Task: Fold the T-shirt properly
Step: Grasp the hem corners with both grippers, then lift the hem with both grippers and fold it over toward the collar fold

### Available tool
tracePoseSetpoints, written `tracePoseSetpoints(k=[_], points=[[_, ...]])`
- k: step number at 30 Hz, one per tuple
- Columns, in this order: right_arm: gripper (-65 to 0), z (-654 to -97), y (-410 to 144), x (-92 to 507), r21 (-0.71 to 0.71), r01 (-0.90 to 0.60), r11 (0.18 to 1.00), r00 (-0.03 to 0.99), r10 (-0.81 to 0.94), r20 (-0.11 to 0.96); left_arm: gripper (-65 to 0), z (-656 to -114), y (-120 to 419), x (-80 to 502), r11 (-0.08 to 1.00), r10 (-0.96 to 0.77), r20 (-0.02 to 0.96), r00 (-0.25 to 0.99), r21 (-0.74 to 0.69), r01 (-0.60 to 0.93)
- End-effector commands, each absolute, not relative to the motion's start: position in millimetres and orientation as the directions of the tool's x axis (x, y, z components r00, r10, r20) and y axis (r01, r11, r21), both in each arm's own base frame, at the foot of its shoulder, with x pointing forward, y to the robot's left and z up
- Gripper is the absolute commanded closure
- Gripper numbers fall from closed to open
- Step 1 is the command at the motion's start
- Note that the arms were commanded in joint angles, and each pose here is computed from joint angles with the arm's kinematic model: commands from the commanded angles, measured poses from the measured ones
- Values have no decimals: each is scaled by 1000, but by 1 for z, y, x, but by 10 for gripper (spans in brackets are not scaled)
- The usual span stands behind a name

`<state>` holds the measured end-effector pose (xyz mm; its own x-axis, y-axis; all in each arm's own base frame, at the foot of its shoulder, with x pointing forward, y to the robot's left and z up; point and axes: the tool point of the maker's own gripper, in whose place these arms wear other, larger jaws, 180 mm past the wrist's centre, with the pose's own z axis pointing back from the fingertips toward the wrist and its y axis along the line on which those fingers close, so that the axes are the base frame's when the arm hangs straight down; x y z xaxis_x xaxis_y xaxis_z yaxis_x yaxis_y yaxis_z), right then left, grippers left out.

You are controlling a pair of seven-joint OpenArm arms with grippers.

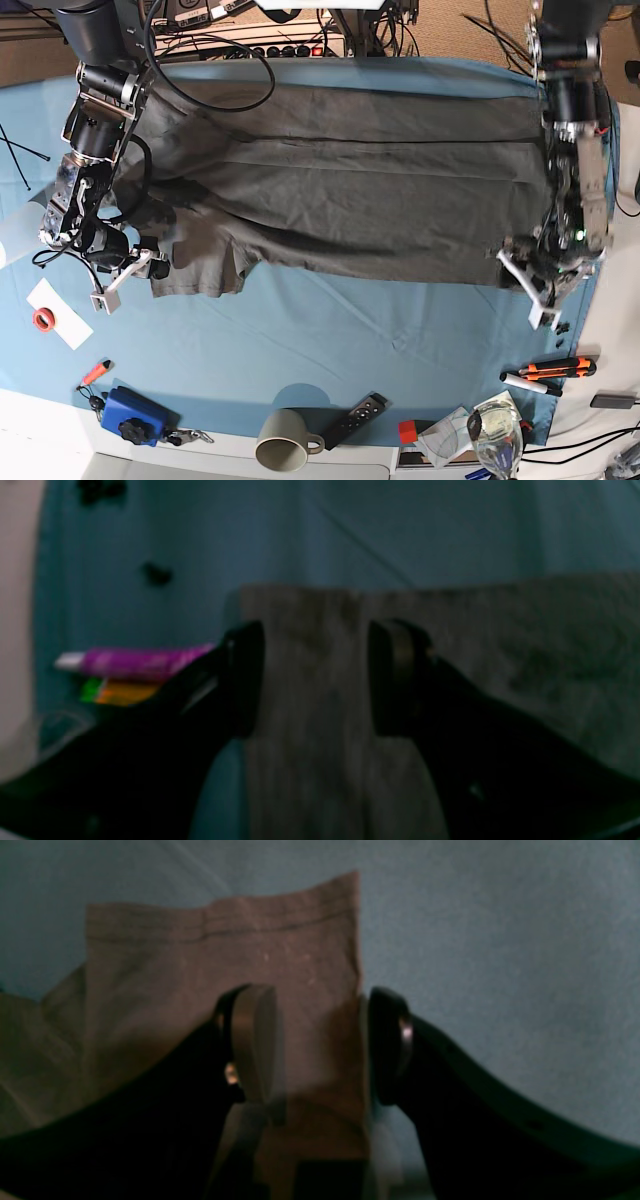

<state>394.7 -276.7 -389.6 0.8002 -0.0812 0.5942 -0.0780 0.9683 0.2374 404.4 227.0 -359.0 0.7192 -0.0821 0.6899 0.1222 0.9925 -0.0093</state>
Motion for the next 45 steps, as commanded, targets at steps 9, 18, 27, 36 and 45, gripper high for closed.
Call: tracePoseSetpoints(k=[9, 18, 27, 36, 45], points=[[-293, -381, -285, 399, 213, -75, 974, 799, -69, 597, -333, -367, 256, 429, 999, -37, 642, 766, 26, 26], [-293, -381, -285, 399, 214, -76, 974, 798, -69, 598, -333, -408, 259, 406, 1000, 4, 528, 849, -6, -1], [-219, -377, -279, 401, 232, -104, 967, 786, -63, 614, -150, -427, 226, 391, 995, 31, 449, 893, -99, 15], [0, -375, -280, 403, 229, -100, 968, 785, -65, 616, 0, -434, 218, 378, 994, 22, 372, 928, -109, 20], [0, -340, -281, 433, 221, -109, 969, 731, -72, 678, 0, -421, 220, 379, 992, 27, 361, 932, -121, 19]])
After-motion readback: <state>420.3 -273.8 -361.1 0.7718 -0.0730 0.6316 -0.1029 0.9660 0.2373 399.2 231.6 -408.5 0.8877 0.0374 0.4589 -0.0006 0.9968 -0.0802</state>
